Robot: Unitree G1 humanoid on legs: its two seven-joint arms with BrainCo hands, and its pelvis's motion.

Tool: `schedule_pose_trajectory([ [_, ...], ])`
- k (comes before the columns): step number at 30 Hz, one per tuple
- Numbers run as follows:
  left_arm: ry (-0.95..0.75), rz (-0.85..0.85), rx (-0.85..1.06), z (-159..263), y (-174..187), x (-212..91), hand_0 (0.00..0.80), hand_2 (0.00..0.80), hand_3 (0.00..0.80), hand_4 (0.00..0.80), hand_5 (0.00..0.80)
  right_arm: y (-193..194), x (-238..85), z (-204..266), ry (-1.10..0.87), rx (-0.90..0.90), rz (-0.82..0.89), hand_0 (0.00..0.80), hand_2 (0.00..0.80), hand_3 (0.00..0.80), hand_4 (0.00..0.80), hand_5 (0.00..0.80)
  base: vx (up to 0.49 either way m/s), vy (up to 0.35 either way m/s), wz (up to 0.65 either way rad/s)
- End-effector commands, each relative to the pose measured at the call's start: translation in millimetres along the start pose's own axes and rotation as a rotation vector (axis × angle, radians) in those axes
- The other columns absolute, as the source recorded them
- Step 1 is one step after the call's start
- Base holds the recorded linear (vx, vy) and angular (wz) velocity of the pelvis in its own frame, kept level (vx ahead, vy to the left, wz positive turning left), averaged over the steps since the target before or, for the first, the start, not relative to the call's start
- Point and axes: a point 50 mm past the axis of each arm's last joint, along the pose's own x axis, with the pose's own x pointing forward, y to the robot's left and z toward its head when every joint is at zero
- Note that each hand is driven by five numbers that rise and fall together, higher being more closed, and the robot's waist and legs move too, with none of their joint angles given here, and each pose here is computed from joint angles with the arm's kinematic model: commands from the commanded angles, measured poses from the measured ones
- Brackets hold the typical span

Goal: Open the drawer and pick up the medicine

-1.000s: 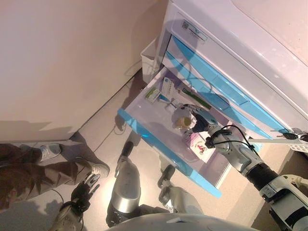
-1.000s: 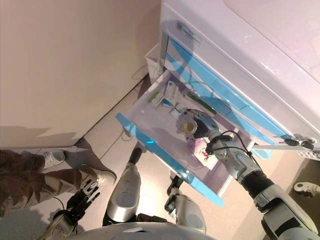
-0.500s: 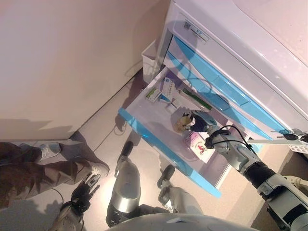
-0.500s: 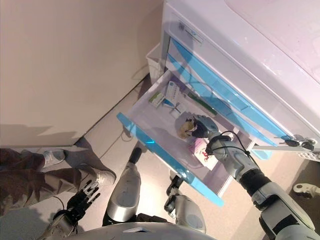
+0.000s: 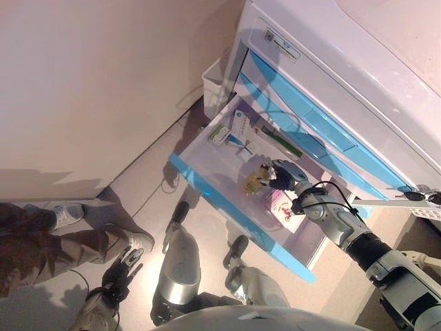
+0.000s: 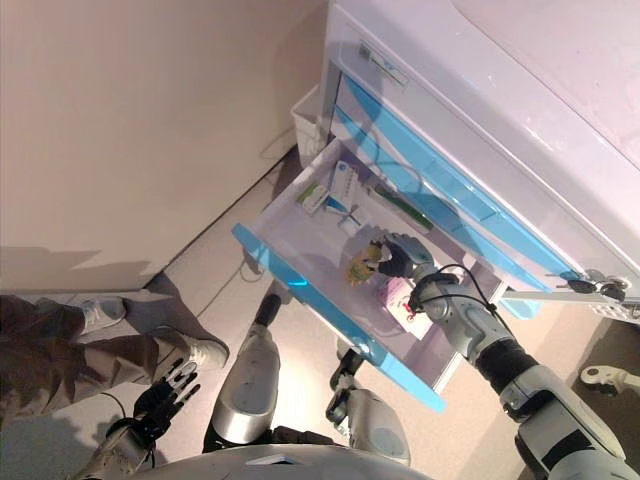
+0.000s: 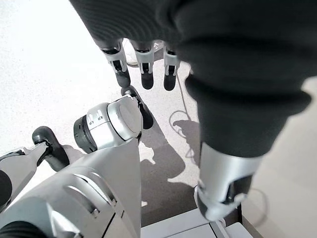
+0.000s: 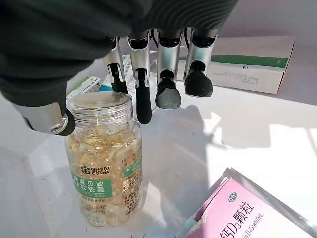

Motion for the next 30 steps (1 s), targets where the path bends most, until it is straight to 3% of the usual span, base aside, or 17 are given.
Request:
schedule_pose_trajectory([
  [1,0.027,0.025,0.047,-5.6,13.4,-11.4,0.0,0.0,0.0,0.0,0.0,-15.8,1.0,20.2,-0.134,-0.032,-0.077,0.8,0.8,0.8,0.8,0.8,0.0,0.0,0.0],
  [10,0.024,0.036,0.038,-11.5,15.3,-15.2,0.0,0.0,0.0,0.0,0.0,-56.5,-14.5,52.4,-0.314,-0.035,-0.167,0.8,0.8,0.8,0.8,0.8,0.004,-0.001,-0.01],
  [19,0.038,0.064,0.004,-28.1,18.9,-23.6,0.0,0.0,0.0,0.0,0.0,-112.9,-62.0,97.0,-0.601,-0.007,-0.223,0.8,0.8,0.8,0.8,0.8,0.036,0.011,-0.13],
  [30,0.078,0.11,-0.044,-48.9,23.9,-33.2,0.0,0.0,0.0,0.0,0.0,-154.3,-105.7,121.4,-0.849,0.098,-0.187,0.8,0.8,0.8,0.8,0.8,0.047,0.027,-0.15],
])
